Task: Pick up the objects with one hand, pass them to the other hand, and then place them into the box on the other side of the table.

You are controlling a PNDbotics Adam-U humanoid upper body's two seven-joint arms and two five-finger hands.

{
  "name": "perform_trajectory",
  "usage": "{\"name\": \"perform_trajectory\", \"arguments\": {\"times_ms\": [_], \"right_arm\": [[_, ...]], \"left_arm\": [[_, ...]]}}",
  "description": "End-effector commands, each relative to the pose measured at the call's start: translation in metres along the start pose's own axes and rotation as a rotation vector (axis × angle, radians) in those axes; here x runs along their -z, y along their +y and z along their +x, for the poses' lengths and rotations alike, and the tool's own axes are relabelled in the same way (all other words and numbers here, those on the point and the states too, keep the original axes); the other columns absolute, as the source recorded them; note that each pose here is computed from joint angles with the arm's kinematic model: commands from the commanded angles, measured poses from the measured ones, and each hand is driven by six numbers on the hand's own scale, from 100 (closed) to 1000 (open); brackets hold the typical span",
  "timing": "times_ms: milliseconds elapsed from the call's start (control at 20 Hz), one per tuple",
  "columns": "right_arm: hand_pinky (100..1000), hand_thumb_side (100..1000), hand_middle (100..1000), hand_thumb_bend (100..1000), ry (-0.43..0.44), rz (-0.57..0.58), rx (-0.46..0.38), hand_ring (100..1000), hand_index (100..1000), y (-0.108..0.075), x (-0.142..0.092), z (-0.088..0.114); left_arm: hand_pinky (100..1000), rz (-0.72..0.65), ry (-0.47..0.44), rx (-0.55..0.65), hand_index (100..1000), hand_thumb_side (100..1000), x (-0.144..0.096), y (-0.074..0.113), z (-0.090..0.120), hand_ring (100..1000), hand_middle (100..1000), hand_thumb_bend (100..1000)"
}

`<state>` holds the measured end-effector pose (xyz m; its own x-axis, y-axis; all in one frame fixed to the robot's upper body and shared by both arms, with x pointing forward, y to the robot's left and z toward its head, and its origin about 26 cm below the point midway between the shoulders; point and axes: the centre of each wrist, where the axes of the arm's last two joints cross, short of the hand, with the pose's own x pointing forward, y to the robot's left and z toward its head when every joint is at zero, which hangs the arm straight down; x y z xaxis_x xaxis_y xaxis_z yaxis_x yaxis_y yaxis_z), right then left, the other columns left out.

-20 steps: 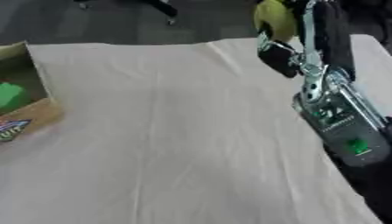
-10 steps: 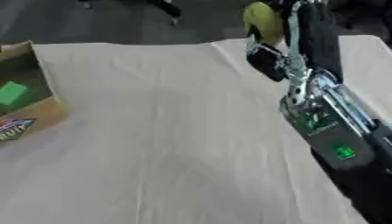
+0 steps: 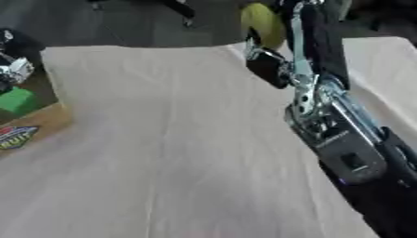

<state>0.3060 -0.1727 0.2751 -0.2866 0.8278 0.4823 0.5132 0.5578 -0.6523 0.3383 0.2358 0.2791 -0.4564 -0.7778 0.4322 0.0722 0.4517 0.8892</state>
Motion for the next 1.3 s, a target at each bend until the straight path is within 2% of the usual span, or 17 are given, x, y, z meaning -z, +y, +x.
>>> {"name": "perform_trajectory", "arguments": {"times_ms": [50, 700, 1100, 1300], "right_arm": [[789, 100, 330, 100, -0.039, -0.010, 0.036, 542, 525, -0.007, 0.001, 0.010], [787, 100, 322, 100, -0.096, 0.152, 0.121, 539, 524, 0.006, -0.007, 0.026], [785, 100, 318, 100, -0.136, 0.226, 0.167, 536, 523, 0.013, -0.013, 0.034], [786, 100, 317, 100, -0.155, 0.249, 0.183, 535, 522, 0.016, -0.015, 0.037]], "left_arm": [[617, -0.013, -0.016, 0.010, 810, 742, 0.003, 0.005, 0.005, 689, 657, 100], [624, -0.102, -0.073, 0.033, 811, 732, 0.015, -0.008, 0.015, 692, 661, 100], [617, -0.047, -0.160, 0.078, 793, 637, 0.022, -0.015, 0.031, 679, 645, 100], [609, -0.030, -0.196, 0.059, 789, 644, 0.024, -0.020, 0.035, 674, 640, 100]]}}
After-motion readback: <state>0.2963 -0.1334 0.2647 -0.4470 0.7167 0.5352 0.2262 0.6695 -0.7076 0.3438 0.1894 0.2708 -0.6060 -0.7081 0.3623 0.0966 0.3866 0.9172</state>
